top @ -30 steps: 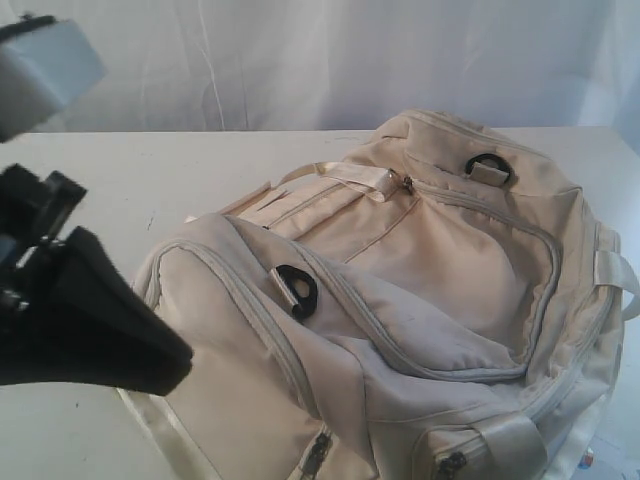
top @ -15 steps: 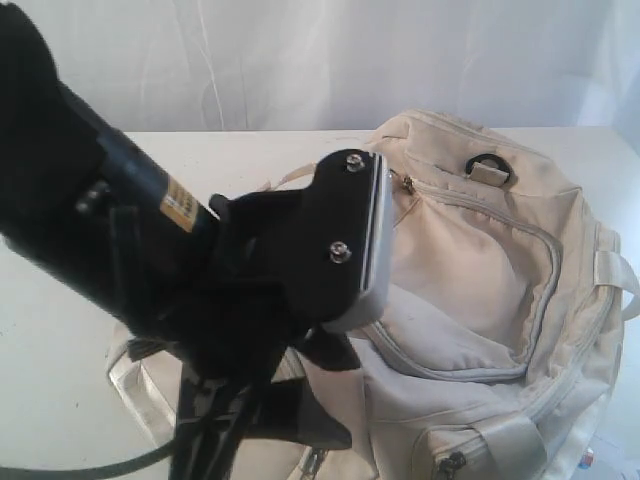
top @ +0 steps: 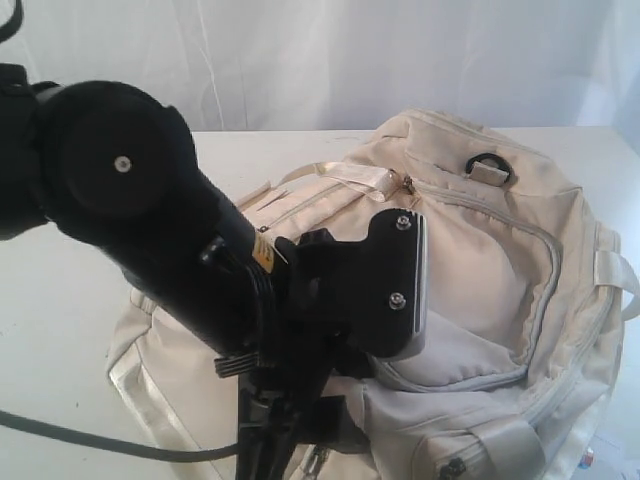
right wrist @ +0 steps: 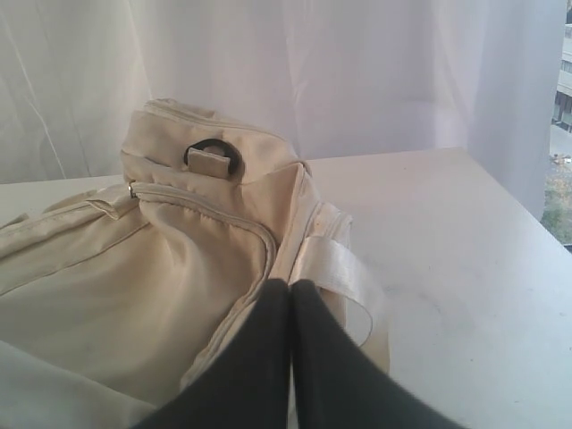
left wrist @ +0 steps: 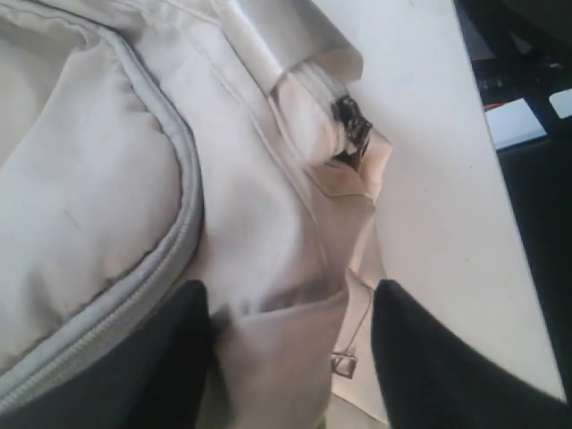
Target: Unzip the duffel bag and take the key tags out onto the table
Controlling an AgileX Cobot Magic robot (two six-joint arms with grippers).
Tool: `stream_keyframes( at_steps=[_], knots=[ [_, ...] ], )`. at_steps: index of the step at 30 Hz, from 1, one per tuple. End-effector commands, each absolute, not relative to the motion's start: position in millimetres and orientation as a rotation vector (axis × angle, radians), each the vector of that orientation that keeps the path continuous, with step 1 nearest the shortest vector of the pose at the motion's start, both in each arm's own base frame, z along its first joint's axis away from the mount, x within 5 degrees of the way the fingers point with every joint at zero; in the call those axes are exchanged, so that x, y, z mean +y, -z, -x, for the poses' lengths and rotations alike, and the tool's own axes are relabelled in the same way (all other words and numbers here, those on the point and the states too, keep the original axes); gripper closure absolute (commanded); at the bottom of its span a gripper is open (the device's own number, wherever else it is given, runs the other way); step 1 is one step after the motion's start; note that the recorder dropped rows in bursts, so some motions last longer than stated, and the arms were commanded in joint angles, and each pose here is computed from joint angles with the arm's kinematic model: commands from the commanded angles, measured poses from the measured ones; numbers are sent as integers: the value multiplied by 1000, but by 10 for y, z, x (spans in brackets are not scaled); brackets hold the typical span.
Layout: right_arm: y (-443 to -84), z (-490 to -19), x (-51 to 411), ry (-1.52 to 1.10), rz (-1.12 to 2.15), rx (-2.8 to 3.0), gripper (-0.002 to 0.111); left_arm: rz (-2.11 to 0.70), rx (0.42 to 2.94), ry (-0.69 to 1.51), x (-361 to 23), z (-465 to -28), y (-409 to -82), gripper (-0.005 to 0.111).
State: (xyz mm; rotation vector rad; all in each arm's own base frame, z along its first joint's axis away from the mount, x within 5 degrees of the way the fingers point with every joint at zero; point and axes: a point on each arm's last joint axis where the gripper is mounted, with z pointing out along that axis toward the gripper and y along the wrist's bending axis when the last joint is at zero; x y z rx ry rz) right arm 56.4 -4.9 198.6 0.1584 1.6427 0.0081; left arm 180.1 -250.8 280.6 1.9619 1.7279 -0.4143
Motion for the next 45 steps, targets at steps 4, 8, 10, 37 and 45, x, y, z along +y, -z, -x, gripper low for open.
stream_keyframes(
  at_steps=[4, 8, 10, 37, 45],
  knots=[
    [-1991, -560, -51, 2, -151, 1631, 108, -2107, 1776, 402, -2480, -1751, -2687, 92],
    [-1991, -560, -51, 2, -151, 1631, 108, -2158, 1919, 257, -2341, -1764, -2639, 107],
    [-1991, -560, -51, 2, -151, 1631, 108, -2190, 1997, 147, -2250, -1778, -2616, 107],
    [-2334, -517, -57, -421, -432, 1192, 108, -2051, 2502, -675, -1259, -2061, -2595, 107],
    [-2212, -545, -53, -423, -520, 1391, 108, -1696, 2478, -586, -1221, -1996, -2849, 107]
  ],
)
